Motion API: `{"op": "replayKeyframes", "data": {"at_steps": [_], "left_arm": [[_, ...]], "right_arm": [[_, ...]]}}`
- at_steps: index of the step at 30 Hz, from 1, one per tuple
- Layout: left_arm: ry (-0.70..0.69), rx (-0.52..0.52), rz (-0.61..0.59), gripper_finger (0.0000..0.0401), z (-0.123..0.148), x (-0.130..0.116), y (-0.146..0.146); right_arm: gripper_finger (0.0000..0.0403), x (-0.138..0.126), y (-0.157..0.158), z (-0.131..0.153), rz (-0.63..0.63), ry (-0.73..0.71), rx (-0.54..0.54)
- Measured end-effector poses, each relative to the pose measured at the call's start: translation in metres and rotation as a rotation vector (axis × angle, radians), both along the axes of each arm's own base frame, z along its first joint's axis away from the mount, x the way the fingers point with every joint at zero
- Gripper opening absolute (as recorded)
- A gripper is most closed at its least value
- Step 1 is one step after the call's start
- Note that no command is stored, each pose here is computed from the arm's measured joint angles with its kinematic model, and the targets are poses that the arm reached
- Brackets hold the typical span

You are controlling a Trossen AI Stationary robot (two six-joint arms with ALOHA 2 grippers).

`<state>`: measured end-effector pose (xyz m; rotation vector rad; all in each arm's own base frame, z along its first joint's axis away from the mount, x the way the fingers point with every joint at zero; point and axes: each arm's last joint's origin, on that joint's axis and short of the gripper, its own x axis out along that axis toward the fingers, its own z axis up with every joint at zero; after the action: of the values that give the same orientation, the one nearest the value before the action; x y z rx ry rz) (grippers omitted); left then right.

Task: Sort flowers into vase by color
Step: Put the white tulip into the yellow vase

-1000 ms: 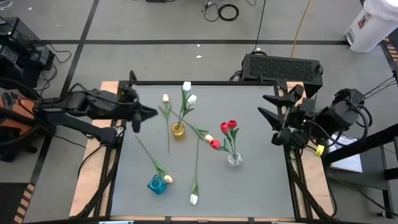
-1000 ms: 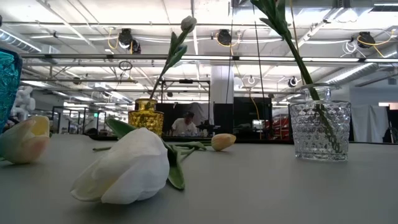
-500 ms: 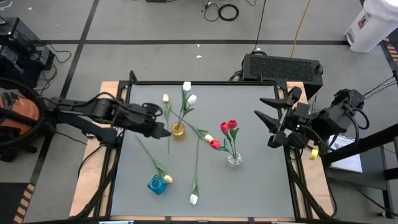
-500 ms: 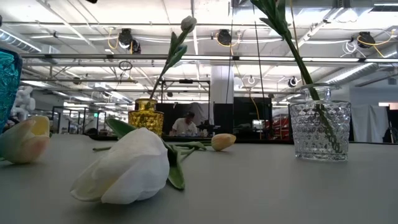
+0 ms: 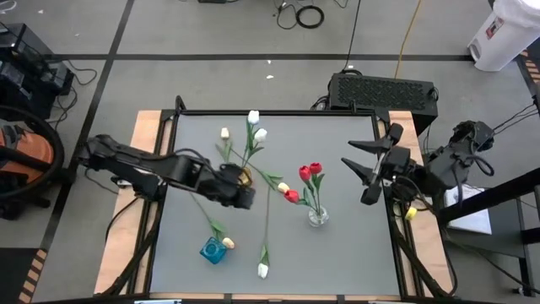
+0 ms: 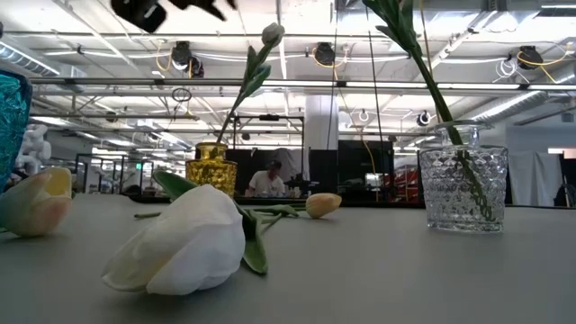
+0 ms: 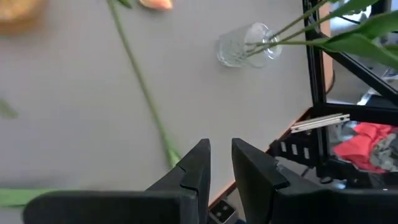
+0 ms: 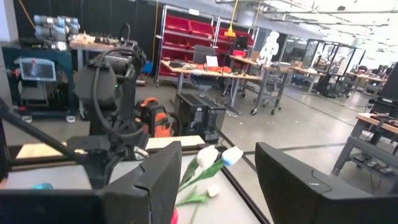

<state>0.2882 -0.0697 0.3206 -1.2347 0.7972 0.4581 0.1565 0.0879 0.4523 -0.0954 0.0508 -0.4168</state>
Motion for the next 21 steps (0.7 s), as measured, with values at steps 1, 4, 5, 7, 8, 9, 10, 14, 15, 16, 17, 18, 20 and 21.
{"op": "replayKeyframes", "data": {"at_steps": [1, 4, 5, 7, 8, 9, 10, 14, 15, 16, 17, 18, 20, 21], "left_arm": [[-0.011, -0.007, -0.001, 0.0072, -0.004, 0.007, -0.003], [-0.072, -0.031, -0.022, 0.0072, -0.014, 0.027, -0.013], [-0.084, -0.038, -0.026, 0.0072, -0.017, 0.032, -0.016], [-0.090, -0.074, -0.003, 0.0072, -0.024, 0.040, -0.022], [-0.077, -0.091, 0.012, 0.0072, -0.028, 0.042, -0.025], [-0.065, -0.102, 0.023, 0.0072, -0.032, 0.043, -0.028], [-0.051, -0.111, 0.028, 0.0072, -0.035, 0.044, -0.032], [-0.009, -0.110, 0.057, 0.0072, -0.045, 0.043, -0.046], [-0.003, -0.098, 0.067, 0.0072, -0.047, 0.042, -0.049], [0.006, -0.091, 0.079, 0.0072, -0.050, 0.042, -0.051], [0.015, -0.079, 0.086, 0.0072, -0.051, 0.041, -0.053], [0.028, -0.065, 0.088, 0.0072, -0.054, 0.040, -0.055], [0.050, -0.042, 0.075, 0.0072, -0.057, 0.039, -0.057], [0.051, -0.031, 0.054, 0.0072, -0.058, 0.039, -0.057]], "right_arm": [[0.0196, 0.000, 0.000, -0.001, 0.000, 0.005, 0.002], [0.0196, 0.000, 0.000, -0.003, 0.004, 0.023, -0.001], [0.0196, 0.000, 0.000, -0.004, 0.004, 0.026, 0.000], [0.0196, 0.000, 0.000, -0.005, 0.003, 0.031, -0.001], [0.0196, 0.000, 0.000, -0.005, 0.004, 0.035, -0.004], [0.0196, 0.000, 0.000, -0.006, 0.007, 0.041, -0.007], [0.0196, 0.000, 0.000, -0.006, 0.021, 0.048, -0.010], [0.0196, 0.000, 0.002, -0.007, 0.076, 0.057, -0.008], [0.0196, 0.000, 0.002, -0.007, 0.086, 0.055, 0.000], [0.0196, 0.000, 0.002, -0.007, 0.088, 0.050, 0.012], [0.0196, 0.000, 0.002, -0.007, 0.089, 0.045, 0.025], [0.0196, 0.000, 0.002, -0.007, 0.089, 0.041, 0.037], [0.0196, 0.000, 0.002, -0.007, 0.087, 0.033, 0.059], [0.0196, 0.000, 0.002, -0.007, 0.087, 0.028, 0.069]]}}
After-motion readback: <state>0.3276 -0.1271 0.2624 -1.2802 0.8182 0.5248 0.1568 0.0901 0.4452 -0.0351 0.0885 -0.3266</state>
